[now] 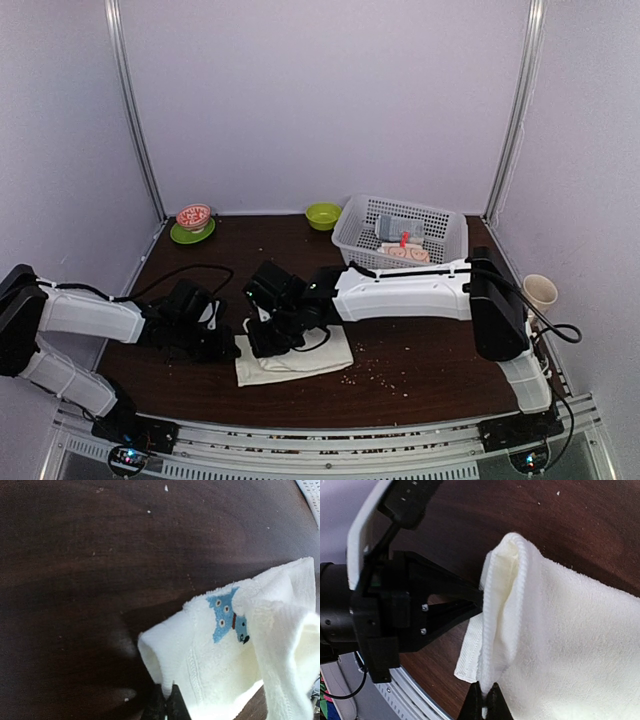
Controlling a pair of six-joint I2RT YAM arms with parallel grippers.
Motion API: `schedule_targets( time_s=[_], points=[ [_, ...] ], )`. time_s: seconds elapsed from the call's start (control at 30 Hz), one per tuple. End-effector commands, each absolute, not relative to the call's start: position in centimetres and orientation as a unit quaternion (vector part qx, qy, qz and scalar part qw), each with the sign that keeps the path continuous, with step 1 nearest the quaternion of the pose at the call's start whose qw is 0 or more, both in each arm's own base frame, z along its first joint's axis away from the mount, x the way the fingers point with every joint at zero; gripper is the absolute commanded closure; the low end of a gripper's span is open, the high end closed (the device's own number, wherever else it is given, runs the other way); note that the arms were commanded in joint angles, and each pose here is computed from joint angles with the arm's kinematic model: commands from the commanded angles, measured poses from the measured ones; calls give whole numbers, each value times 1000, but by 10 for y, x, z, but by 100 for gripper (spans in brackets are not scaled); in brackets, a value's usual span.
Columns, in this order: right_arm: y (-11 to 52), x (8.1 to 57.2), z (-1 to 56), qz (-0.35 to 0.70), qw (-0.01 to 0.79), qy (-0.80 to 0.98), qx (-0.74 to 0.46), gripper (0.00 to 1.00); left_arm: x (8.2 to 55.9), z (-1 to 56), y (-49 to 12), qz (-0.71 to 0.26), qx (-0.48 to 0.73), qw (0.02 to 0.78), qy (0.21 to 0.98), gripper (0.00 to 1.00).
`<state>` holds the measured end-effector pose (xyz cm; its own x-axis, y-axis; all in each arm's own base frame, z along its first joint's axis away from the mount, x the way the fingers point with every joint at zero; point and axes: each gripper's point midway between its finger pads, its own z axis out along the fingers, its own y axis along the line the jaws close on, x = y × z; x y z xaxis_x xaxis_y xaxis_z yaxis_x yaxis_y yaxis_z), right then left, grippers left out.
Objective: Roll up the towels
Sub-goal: Fold the towel at the center of the board.
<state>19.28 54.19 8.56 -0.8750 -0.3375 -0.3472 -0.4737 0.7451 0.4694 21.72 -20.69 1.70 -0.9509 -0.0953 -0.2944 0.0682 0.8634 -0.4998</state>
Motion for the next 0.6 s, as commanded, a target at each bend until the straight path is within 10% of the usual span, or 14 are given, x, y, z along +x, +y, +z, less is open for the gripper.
schedule_targets(
  time_s=[0.0,0.57],
  points=[
    [556,193,94,304,121,919,-218,100,212,7,-202,-252,-13,143,957,100],
    [553,184,63,281,81,928,-233,99,211,11,-200,-249,-11,147,957,100]
  ],
)
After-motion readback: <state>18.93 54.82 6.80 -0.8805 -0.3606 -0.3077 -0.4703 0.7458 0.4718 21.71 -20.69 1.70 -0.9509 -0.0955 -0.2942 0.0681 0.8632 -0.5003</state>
